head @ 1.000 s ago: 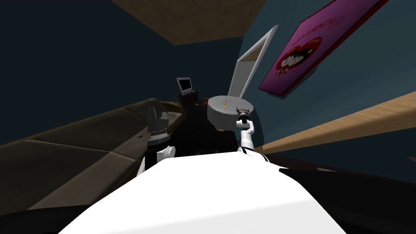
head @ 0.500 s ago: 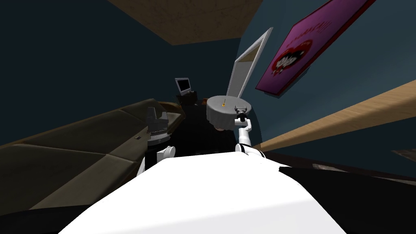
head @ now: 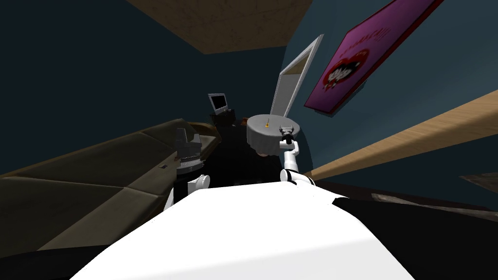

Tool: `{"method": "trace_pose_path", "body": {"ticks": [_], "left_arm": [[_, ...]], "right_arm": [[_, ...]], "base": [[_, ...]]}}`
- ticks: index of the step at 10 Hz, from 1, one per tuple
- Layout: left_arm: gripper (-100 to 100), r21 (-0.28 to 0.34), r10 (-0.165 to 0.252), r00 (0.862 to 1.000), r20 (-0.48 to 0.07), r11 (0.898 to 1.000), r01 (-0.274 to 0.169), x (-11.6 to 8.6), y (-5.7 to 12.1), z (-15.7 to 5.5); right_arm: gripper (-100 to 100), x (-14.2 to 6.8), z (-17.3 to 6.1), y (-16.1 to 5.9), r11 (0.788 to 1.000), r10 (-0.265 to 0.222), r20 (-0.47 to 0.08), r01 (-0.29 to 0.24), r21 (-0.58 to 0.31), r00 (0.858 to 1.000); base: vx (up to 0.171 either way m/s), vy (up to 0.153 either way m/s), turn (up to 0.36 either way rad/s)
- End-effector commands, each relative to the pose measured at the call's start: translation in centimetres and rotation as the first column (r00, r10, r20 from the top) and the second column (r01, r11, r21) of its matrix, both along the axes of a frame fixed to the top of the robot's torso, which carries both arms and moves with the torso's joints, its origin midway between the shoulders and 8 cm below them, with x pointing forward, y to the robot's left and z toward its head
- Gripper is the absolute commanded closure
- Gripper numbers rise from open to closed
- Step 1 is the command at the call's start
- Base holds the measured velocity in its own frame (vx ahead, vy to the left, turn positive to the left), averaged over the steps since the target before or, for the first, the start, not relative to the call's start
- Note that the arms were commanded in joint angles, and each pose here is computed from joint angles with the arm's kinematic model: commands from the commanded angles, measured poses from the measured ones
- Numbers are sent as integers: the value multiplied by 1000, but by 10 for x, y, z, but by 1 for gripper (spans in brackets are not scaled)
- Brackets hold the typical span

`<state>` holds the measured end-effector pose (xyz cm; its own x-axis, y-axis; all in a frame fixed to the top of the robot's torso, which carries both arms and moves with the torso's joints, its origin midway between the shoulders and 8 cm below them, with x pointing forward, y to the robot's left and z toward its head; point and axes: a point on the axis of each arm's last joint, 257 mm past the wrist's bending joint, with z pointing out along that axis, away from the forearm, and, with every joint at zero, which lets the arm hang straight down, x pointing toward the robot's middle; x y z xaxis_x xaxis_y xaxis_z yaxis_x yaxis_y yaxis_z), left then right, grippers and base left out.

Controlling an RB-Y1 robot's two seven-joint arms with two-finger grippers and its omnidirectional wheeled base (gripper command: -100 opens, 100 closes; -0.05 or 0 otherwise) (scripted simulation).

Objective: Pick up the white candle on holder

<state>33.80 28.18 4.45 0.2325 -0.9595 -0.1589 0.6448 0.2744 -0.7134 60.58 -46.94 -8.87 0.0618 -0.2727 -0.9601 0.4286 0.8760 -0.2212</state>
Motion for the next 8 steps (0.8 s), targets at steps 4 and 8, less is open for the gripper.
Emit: {"method": "trace_pose_path", "body": {"ticks": [4,8], "left_arm": [[0,0,0,1000,0,1000,0,0,0,0],[0,0,0,1000,0,1000,0,0,0,0]], "right_arm": [[-100,15,0,8,997,-1,-30,-1,-72,1000],[-100,26,-4,15,991,-5,-62,-3,-131,998]], "base": [[22,16,-25],[47,15,-18]]}}
